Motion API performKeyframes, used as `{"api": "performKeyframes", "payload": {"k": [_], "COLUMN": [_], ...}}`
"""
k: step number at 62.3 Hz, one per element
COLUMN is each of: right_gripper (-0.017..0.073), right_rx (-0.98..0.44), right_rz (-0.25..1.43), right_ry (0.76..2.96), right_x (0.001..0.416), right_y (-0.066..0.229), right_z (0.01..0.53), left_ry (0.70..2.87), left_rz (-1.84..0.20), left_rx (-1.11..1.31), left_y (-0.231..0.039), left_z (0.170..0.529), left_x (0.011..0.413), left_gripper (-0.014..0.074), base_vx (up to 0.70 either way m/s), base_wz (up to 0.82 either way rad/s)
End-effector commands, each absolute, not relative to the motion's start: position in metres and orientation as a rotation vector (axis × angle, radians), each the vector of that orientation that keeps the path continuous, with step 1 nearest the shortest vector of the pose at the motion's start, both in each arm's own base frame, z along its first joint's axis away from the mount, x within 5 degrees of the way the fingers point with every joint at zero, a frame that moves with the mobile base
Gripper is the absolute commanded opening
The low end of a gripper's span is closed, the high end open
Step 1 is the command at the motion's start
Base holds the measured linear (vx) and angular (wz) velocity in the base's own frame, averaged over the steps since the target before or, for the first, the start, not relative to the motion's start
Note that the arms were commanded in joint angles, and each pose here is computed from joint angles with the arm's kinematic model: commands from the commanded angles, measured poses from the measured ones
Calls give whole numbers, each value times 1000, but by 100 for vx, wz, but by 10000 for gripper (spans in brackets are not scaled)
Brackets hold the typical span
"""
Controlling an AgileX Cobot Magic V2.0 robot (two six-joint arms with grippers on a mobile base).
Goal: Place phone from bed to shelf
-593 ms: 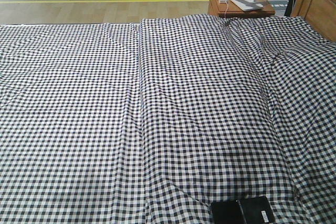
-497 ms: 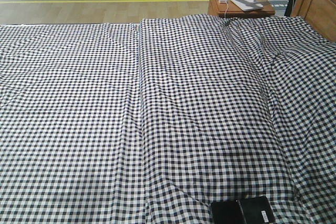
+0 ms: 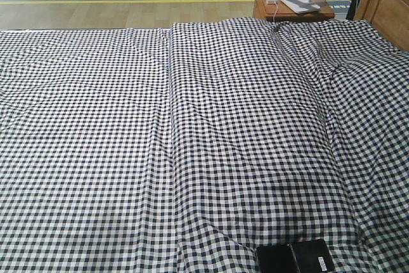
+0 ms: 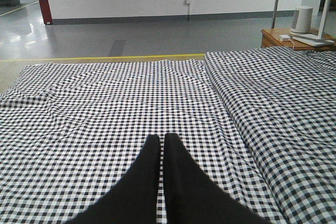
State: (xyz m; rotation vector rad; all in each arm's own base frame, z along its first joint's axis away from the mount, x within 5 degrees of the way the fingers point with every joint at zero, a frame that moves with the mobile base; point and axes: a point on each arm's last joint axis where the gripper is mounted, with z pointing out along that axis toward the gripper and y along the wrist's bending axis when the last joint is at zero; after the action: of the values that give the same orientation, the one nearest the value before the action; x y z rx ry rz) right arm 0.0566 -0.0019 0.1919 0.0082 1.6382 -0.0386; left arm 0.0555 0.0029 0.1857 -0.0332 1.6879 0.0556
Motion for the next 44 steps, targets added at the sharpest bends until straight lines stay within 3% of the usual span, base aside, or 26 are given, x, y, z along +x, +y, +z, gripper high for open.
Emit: {"api": "performKeyframes", "payload": {"k": [1, 44], "right_gripper": [-5, -5], "right_rx": [2, 3], "right_rz": [-50, -47], "right_ry": [1565, 1543], "right_x": [56, 56], "right_y": [-2, -2], "right_z": [196, 198], "left_ry": [1613, 1613], "left_rz": [52, 52], "left_rx": [-41, -41], "left_y": [3, 3], "left_z": [191, 191], "left_x": [56, 56], "left_gripper": [1, 1], "base_vx": [0, 0], "base_wz": [0, 0]}}
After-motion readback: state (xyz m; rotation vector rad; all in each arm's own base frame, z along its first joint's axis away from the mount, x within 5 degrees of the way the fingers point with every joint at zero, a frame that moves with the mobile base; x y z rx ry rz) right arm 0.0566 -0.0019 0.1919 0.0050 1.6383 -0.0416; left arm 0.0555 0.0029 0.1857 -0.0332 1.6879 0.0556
